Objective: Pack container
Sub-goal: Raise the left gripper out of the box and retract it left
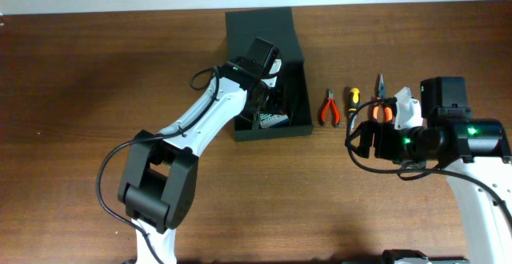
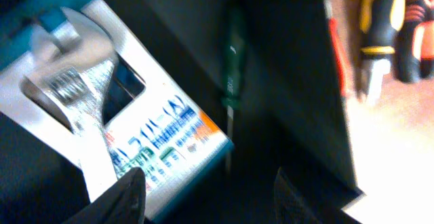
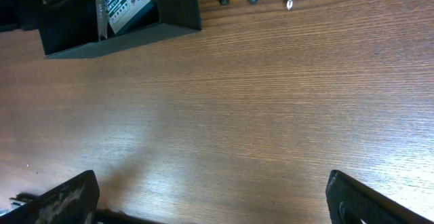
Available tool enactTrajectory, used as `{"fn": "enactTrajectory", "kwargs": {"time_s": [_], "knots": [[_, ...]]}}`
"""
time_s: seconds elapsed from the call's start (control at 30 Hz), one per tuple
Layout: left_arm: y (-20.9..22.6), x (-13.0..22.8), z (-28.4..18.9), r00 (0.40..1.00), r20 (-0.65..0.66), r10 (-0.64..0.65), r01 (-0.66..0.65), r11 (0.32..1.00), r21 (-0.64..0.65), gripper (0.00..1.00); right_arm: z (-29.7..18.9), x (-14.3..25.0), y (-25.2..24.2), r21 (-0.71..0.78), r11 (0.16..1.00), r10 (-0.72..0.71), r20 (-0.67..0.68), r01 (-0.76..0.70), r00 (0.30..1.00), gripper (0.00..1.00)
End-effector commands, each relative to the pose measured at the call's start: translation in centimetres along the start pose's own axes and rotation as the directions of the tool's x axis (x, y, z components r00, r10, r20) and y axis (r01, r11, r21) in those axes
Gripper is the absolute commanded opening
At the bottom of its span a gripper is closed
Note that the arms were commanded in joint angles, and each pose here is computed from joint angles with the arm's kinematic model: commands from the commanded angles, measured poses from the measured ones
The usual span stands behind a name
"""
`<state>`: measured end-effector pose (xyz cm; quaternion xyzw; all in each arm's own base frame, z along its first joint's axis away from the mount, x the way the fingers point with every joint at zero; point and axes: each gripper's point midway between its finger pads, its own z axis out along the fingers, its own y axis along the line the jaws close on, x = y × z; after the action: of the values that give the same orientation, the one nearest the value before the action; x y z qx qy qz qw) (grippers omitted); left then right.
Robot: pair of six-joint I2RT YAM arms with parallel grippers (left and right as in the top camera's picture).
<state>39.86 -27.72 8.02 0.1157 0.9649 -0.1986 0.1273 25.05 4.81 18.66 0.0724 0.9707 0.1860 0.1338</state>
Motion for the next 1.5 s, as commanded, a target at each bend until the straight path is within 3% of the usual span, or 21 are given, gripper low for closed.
{"fn": "enactTrajectory", "kwargs": {"time_s": [0.0, 0.23, 0.37, 0.53, 0.67, 0.73, 0.87, 1.03, 1.23, 1.47], "knots": [[-2.9, -1.1, -1.9, 0.999, 0.003, 0.037, -0.037, 0.995, 0.093, 0.51, -0.4, -0.5, 0.0, 0.002, 1.000, -0.002, 0.018, 0.002, 1.000, 0.99], [-2.2, -2.3, -5.8, 0.998, 0.005, 0.068, -0.068, 0.997, -0.038, 0.54, -0.6, -3.4, 0.0, 0.015, 0.999, -0.044, 0.133, 0.043, 0.990, 0.99], [0.9, -3.6, -9.6, 1.000, 0.023, 0.016, -0.013, 0.989, -0.149, 0.59, -0.4, -6.0, -2.6, 0.168, 0.985, -0.062, 0.204, 0.028, 0.977, 0.99], [6.5, -4.8, -14.7, 0.997, 0.059, -0.043, 0.058, 0.956, -0.288, 0.72, 2.1, -7.1, -6.4, 0.329, 0.944, -0.041, 0.149, -0.011, 0.988, 0.99], [12.6, -5.0, -18.3, 0.984, 0.103, -0.143, 0.173, 0.899, -0.402, 0.94, 5.9, -6.7, -8.2, 0.350, 0.937, 0.014, 0.024, -0.021, 1.000, 1.00], [15.4, -4.7, -19.5, 0.974, 0.122, -0.192, 0.227, 0.869, -0.440, 1.00, 7.4, -6.5, -8.5, 0.324, 0.945, 0.043, -0.022, -0.034, 0.999, 0.98], [20.6, -4.1, -21.7, 0.941, 0.171, -0.293, 0.339, 0.818, -0.464, 0.99, 8.2, -7.9, -9.5, 0.278, 0.956, 0.111, -0.034, -0.097, 0.993, 0.97], [24.7, -3.5, -23.6, 0.904, 0.225, -0.365, 0.428, 0.771, -0.471, 0.99, 5.2, -12.0, -11.2, 0.227, 0.948, 0.205, 0.096, -0.222, 0.974, 0.96], [26.3, -3.1, -24.5, 0.886, 0.244, -0.394, 0.463, 0.749, -0.473, 0.99, 3.8, -13.4, -12.1, 0.227, 0.960, 0.136, 0.130, -0.163, 0.982, 0.93], [26.4, -3.0, -24.5, 0.886, 0.244, -0.395, 0.464, 0.749, -0.473, 0.99, 6.4, -13.8, -15.3, 0.334, 0.933, 0.108, 0.085, -0.131, 0.990, 0.92]]}}
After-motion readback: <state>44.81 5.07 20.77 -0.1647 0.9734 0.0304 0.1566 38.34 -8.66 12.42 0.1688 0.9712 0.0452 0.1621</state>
